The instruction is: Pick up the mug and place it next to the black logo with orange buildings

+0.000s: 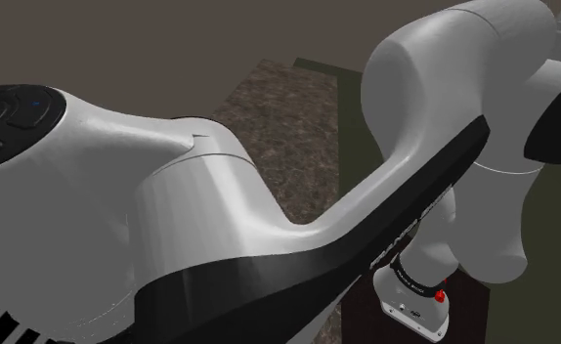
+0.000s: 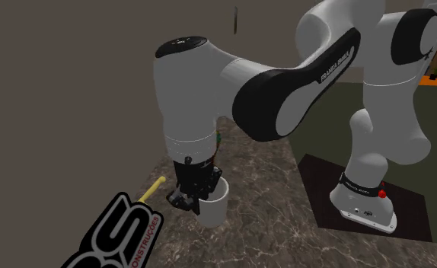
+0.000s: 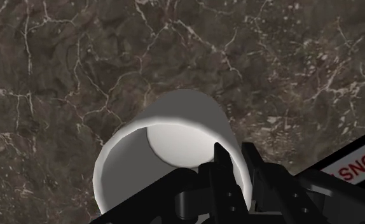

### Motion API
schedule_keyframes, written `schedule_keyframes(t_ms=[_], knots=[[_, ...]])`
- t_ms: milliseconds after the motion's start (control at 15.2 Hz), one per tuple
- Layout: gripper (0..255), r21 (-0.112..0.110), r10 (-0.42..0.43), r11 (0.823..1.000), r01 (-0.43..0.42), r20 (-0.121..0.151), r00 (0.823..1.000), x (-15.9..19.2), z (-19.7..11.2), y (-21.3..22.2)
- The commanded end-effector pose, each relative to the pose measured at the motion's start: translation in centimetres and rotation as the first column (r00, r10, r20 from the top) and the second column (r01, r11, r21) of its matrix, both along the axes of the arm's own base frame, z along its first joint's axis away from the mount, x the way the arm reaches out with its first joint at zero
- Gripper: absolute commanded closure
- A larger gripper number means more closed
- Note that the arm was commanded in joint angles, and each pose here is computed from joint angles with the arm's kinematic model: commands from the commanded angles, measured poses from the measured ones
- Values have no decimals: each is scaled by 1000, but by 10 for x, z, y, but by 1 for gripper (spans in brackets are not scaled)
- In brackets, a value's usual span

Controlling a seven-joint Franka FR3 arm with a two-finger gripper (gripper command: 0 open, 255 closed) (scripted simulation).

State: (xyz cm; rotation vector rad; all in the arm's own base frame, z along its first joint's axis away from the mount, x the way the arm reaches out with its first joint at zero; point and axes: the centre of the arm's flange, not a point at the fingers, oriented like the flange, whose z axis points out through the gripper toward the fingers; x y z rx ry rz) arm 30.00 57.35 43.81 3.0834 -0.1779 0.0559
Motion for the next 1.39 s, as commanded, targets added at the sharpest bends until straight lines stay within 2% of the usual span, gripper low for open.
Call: schedule_keyframes(t_ms=[0,792,1320], knots=[[255,1,0,1000,0,0,1000,0,-10,0],[255,1,0,1000,0,0,1000,0,-74,0],[255,1,0,1000,0,0,1000,0,-76,0]])
